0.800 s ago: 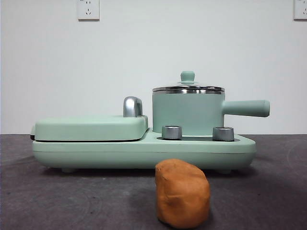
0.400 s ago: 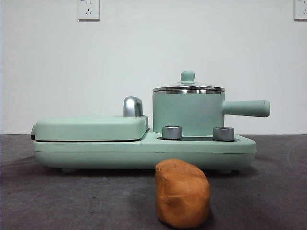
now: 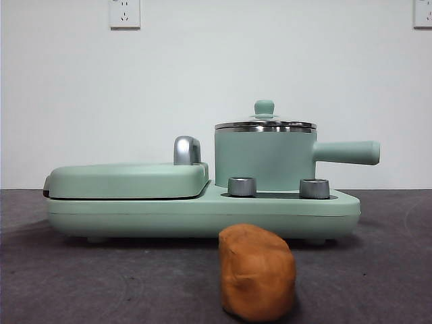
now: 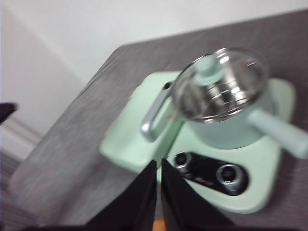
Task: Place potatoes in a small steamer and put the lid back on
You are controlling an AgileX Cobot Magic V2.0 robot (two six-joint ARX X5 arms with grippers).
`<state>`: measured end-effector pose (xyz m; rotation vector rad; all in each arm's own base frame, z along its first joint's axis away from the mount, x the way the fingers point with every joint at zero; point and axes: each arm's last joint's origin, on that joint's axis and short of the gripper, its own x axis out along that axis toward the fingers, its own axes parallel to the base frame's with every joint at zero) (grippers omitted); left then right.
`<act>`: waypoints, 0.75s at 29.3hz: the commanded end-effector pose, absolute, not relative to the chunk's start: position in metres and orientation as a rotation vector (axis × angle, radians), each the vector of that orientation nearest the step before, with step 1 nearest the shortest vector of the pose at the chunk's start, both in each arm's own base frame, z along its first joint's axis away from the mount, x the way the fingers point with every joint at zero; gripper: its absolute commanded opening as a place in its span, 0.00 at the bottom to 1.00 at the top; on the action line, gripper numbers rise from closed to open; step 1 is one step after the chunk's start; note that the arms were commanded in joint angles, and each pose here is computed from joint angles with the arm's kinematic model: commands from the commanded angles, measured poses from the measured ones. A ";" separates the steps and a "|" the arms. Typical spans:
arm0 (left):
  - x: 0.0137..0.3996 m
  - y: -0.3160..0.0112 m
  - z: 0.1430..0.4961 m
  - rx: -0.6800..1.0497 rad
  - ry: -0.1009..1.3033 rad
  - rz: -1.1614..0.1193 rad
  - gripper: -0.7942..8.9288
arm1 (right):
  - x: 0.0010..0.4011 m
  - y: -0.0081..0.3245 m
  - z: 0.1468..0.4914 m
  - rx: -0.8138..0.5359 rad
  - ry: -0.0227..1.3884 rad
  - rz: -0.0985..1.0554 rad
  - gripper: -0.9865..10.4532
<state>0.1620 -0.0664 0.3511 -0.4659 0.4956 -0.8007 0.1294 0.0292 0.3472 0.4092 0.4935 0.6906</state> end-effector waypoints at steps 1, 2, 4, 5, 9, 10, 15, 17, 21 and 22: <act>0.170 -0.076 0.364 -0.372 0.517 -0.862 0.12 | 0.130 0.033 0.360 0.377 0.465 0.757 0.10; 0.173 -0.080 0.366 -0.357 0.540 -0.873 0.12 | 0.130 0.034 0.363 0.373 0.461 0.766 0.10; 0.179 -0.087 0.369 -0.337 0.571 -0.891 0.16 | 0.129 0.036 0.366 0.367 0.455 0.781 0.11; 0.182 -0.091 0.371 -0.330 0.583 -0.903 0.22 | 0.129 0.037 0.367 0.366 0.456 0.789 0.14; 0.191 -0.105 0.378 -0.307 0.595 -0.945 0.45 | 0.128 0.039 0.365 0.368 0.477 0.801 0.33; 0.192 -0.108 0.379 -0.302 0.596 -0.956 0.48 | 0.128 0.039 0.364 0.370 0.486 0.801 0.38; 0.199 -0.125 0.384 -0.263 0.599 -1.015 0.57 | 0.127 0.039 0.362 0.374 0.507 0.795 0.56; 0.202 -0.133 0.385 -0.240 0.598 -1.040 0.57 | 0.127 0.039 0.362 0.373 0.509 0.795 0.57; 0.212 -0.150 0.387 -0.203 0.604 -1.069 0.57 | 0.127 0.039 0.362 0.369 0.510 0.795 0.57; 0.215 -0.153 0.387 -0.195 0.605 -1.070 0.57 | 0.127 0.039 0.362 0.369 0.510 0.795 0.57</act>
